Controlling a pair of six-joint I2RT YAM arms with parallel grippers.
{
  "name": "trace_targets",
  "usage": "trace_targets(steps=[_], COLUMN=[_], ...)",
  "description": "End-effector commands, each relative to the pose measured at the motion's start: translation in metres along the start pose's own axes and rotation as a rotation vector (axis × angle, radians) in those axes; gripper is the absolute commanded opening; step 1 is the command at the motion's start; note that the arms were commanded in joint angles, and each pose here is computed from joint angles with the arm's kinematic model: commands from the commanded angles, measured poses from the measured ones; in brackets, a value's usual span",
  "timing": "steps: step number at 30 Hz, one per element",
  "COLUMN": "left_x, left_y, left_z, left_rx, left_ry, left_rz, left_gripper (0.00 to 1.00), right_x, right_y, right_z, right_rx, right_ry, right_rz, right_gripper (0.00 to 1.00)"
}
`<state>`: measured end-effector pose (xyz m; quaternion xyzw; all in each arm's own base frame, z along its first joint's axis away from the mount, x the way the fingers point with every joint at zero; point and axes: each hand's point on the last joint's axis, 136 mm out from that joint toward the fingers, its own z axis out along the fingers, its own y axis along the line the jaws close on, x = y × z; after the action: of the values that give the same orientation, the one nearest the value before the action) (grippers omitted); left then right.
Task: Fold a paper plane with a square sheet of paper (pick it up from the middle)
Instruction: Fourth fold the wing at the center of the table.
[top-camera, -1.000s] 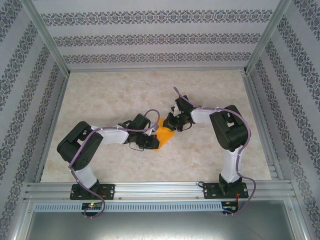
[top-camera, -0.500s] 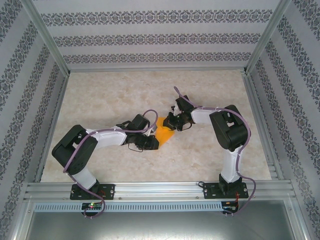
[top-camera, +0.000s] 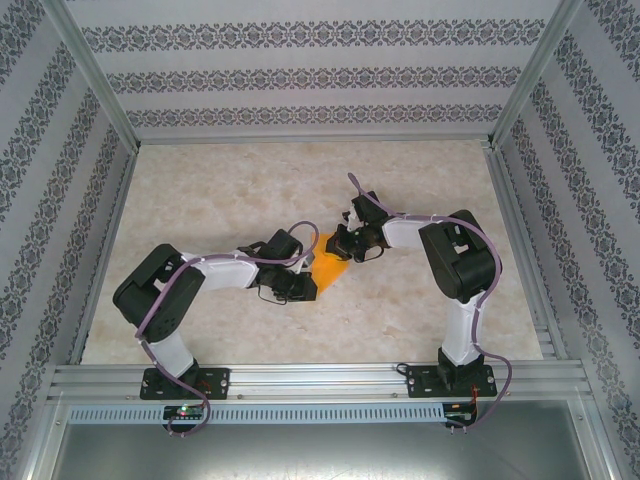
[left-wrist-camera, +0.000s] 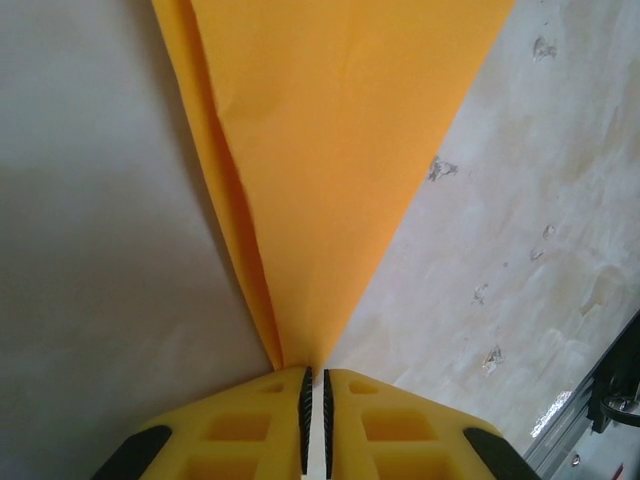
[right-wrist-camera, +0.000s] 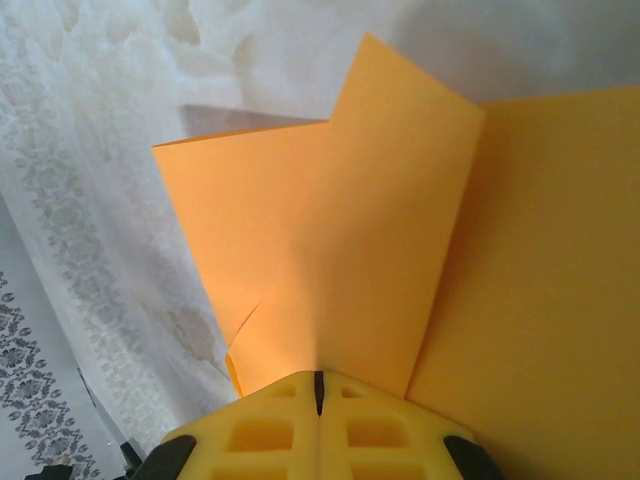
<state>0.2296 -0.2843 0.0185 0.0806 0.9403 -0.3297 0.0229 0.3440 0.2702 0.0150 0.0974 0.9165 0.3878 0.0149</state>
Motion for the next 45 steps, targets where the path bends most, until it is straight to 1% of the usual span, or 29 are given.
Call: trace_targets(steps=[1, 6, 10, 13, 16, 19, 24, 27, 31, 35, 45], left_x=[0.007, 0.014, 0.028, 0.037, 0.041, 0.030, -0.007, -0.027, -0.044, -0.057, -0.049], left_y=[0.003, 0.013, 0.026, 0.029, 0.023, 0.003, -0.042, -0.056, -0.041, -0.033, -0.010], left_z=[0.008, 0.013, 0.021, 0.024, 0.019, 0.006, -0.020, -0.033, -0.034, -0.026, 0.003], left_rx=[-0.003, -0.051, -0.108, -0.121, -0.099, -0.049, 0.074, 0.110, 0.047, 0.036, 0.003], left_ry=[0.039, 0.074, 0.127, 0.149, 0.149, 0.106, -0.021, -0.084, -0.113, -0.121, -0.049], left_rz=[0.013, 0.024, 0.028, 0.032, 0.040, 0.065, 0.111, 0.124, 0.105, 0.095, 0.066], left_gripper=[0.15, 0.13, 0.11, 0.10, 0.09, 0.10, 0.11, 0.12, 0.12, 0.11, 0.11], right_x=[0.011, 0.010, 0.008, 0.005, 0.004, 0.005, 0.007, 0.009, 0.009, 0.010, 0.008], right_y=[-0.056, -0.058, -0.061, -0.063, -0.065, -0.065, -0.064, -0.064, -0.061, -0.060, -0.059], right_z=[0.009, 0.008, 0.005, 0.003, 0.002, 0.002, 0.002, 0.004, 0.004, 0.005, 0.003], right_rx=[0.162, 0.167, 0.176, 0.181, 0.188, 0.190, 0.192, 0.189, 0.182, 0.179, 0.177], right_ry=[0.008, 0.002, -0.007, -0.014, -0.014, -0.011, -0.006, -0.002, -0.002, 0.000, -0.005], right_rz=[0.087, 0.089, 0.092, 0.095, 0.094, 0.090, 0.085, 0.084, 0.081, 0.079, 0.080], right_gripper=[0.00, 0.00, 0.00, 0.00, 0.00, 0.00, 0.00, 0.00, 0.00, 0.00, 0.00])
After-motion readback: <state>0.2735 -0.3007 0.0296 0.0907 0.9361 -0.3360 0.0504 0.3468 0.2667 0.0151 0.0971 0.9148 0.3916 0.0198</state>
